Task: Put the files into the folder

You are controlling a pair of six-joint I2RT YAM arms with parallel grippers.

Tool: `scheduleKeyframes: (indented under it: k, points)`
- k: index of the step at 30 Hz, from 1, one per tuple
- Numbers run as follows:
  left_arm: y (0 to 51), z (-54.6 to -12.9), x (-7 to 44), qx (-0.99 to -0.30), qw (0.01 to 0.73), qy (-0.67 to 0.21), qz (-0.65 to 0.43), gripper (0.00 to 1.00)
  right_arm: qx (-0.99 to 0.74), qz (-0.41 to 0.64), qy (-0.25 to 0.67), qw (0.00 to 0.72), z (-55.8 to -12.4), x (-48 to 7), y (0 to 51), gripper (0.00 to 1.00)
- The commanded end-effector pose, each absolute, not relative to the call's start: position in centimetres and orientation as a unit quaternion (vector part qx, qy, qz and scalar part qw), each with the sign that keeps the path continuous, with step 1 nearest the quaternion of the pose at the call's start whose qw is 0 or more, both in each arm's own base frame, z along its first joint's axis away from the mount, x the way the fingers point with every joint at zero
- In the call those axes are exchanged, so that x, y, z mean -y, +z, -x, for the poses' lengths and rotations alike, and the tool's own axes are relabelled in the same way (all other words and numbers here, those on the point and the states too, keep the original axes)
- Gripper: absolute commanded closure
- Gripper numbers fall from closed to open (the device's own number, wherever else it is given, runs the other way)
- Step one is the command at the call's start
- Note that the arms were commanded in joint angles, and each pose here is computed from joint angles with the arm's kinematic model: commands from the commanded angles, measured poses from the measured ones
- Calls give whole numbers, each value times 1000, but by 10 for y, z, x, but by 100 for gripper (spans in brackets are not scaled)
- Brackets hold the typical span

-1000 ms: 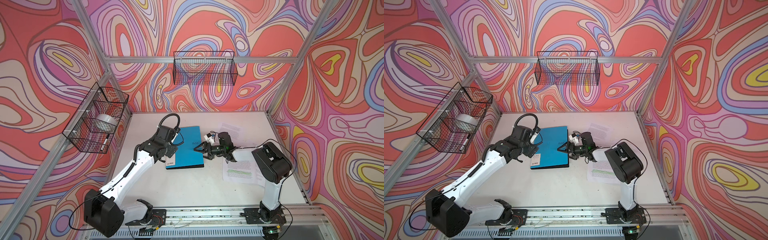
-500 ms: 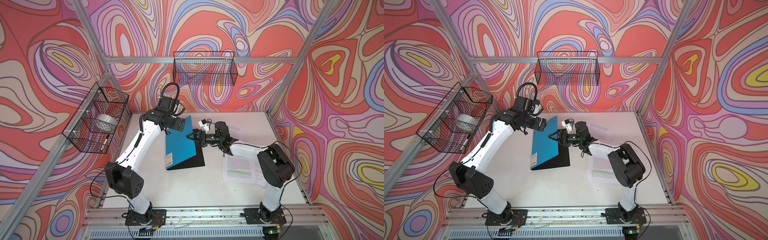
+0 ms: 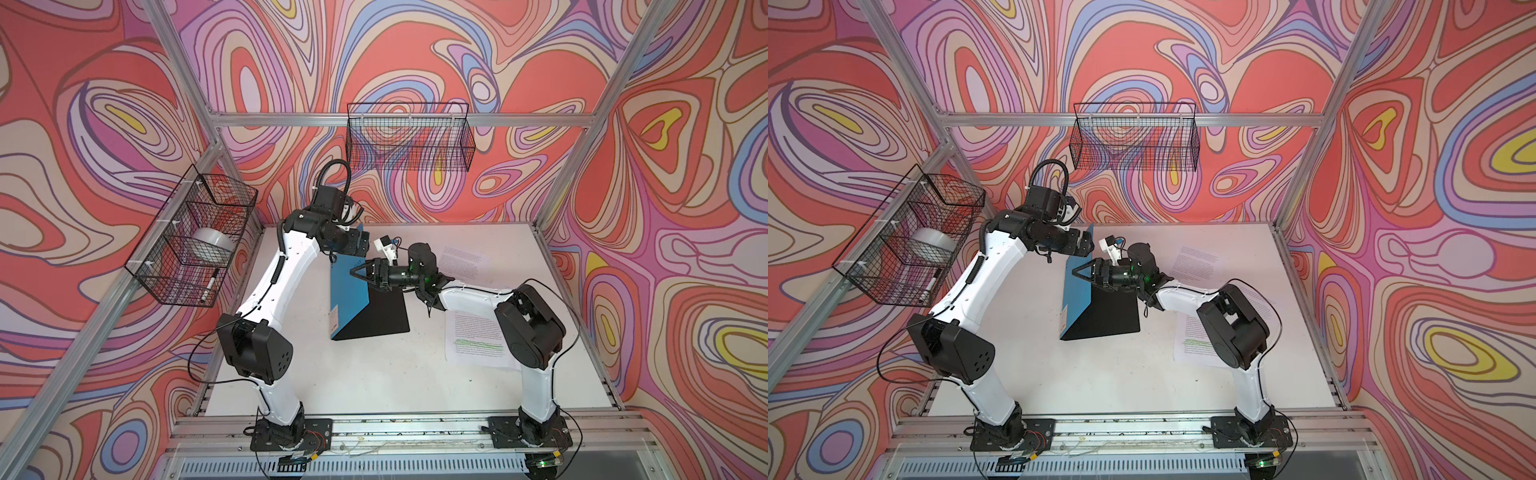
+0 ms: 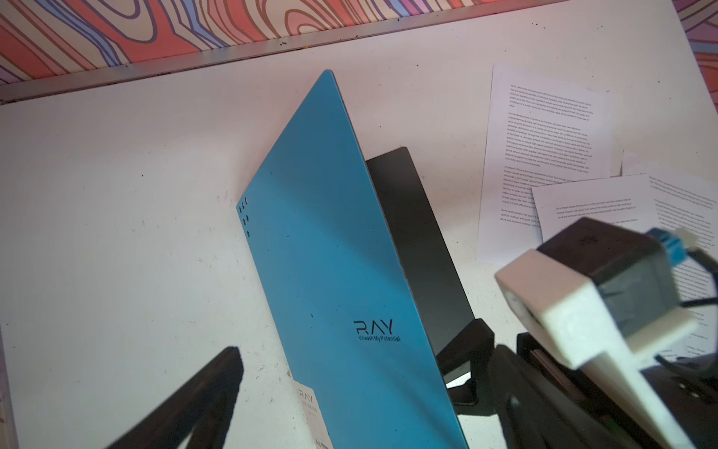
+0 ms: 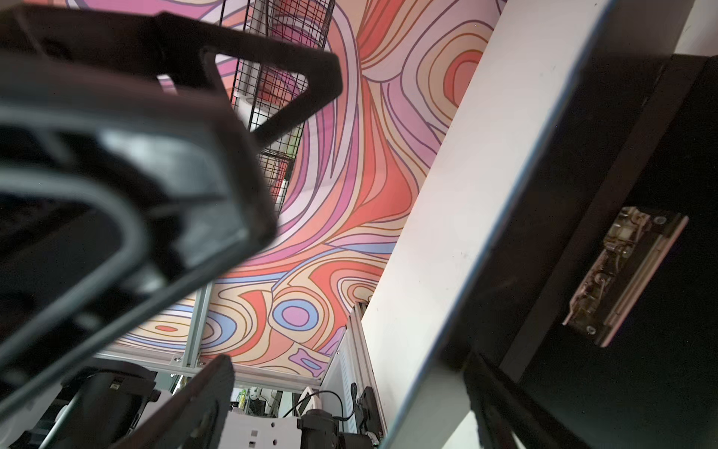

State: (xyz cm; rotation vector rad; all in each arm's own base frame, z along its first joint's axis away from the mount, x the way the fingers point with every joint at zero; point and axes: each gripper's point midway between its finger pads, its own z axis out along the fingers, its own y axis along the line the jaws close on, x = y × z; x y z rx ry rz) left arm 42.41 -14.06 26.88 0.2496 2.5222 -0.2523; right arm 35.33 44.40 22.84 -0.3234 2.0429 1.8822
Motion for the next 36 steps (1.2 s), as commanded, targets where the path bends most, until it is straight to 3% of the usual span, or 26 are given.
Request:
scheduleKeyframes:
  k: [1,15,30,36]
  points:
    - [274,-418,132,-951,289,-82,-75,0,-689,129,692,176,-350,-458,250,4]
    - [258,-428,94,-958,285,-1,-26,5,-667,138,713,167,-332,-476,260,4]
    - [235,-425,63,-962,267,57,-5,43,-660,144,721,157,-324,-484,260,5]
    - [235,-418,51,-963,264,50,16,68,-692,148,686,169,-323,-477,247,6]
